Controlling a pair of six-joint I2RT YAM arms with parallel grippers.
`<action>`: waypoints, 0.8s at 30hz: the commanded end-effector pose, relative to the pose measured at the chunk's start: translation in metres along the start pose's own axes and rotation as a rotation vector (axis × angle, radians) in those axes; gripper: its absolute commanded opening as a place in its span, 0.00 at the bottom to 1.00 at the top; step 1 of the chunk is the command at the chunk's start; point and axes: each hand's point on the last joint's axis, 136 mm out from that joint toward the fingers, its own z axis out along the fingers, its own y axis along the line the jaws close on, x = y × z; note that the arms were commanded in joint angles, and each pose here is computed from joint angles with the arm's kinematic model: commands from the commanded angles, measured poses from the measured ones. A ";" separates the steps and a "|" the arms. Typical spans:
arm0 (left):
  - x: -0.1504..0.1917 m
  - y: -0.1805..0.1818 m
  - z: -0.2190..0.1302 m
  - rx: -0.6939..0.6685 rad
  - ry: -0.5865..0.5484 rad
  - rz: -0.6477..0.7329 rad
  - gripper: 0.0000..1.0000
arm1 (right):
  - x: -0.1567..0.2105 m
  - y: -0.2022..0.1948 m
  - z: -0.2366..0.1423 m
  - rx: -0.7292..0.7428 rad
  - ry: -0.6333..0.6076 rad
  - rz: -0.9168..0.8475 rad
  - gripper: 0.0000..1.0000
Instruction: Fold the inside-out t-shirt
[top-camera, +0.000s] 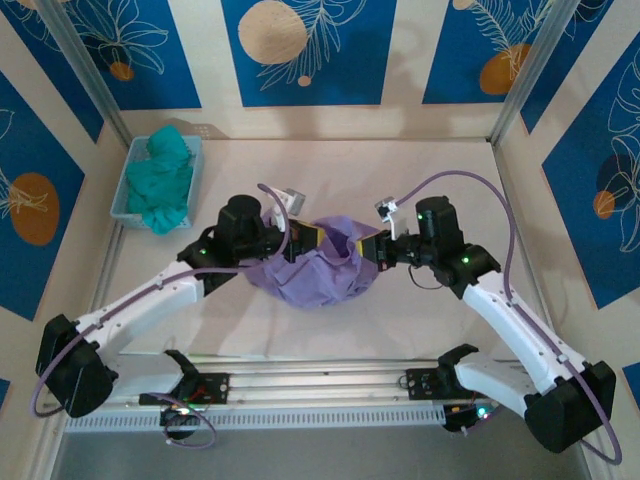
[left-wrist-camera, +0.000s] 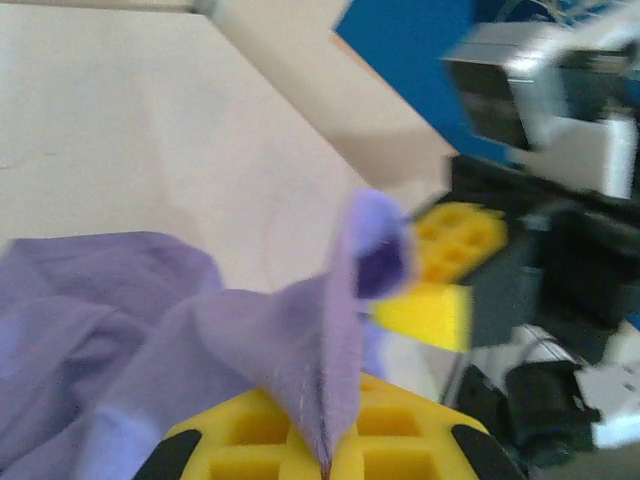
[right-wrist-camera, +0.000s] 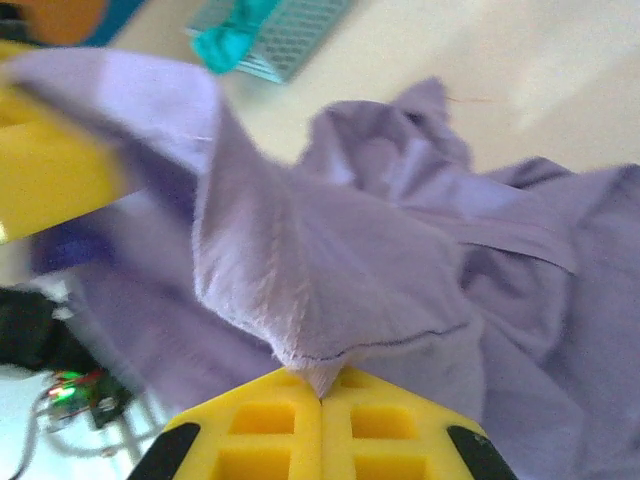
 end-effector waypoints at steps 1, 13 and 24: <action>0.000 0.037 -0.011 -0.159 -0.016 0.006 0.00 | -0.004 0.050 -0.016 -0.281 -0.001 -0.053 0.00; 0.006 0.049 -0.035 -0.259 -0.010 0.182 0.45 | -0.018 0.047 -0.010 -0.373 0.019 0.091 0.00; 0.020 -0.038 -0.030 0.027 -0.005 0.409 0.42 | -0.021 0.042 -0.009 -0.383 0.021 0.101 0.00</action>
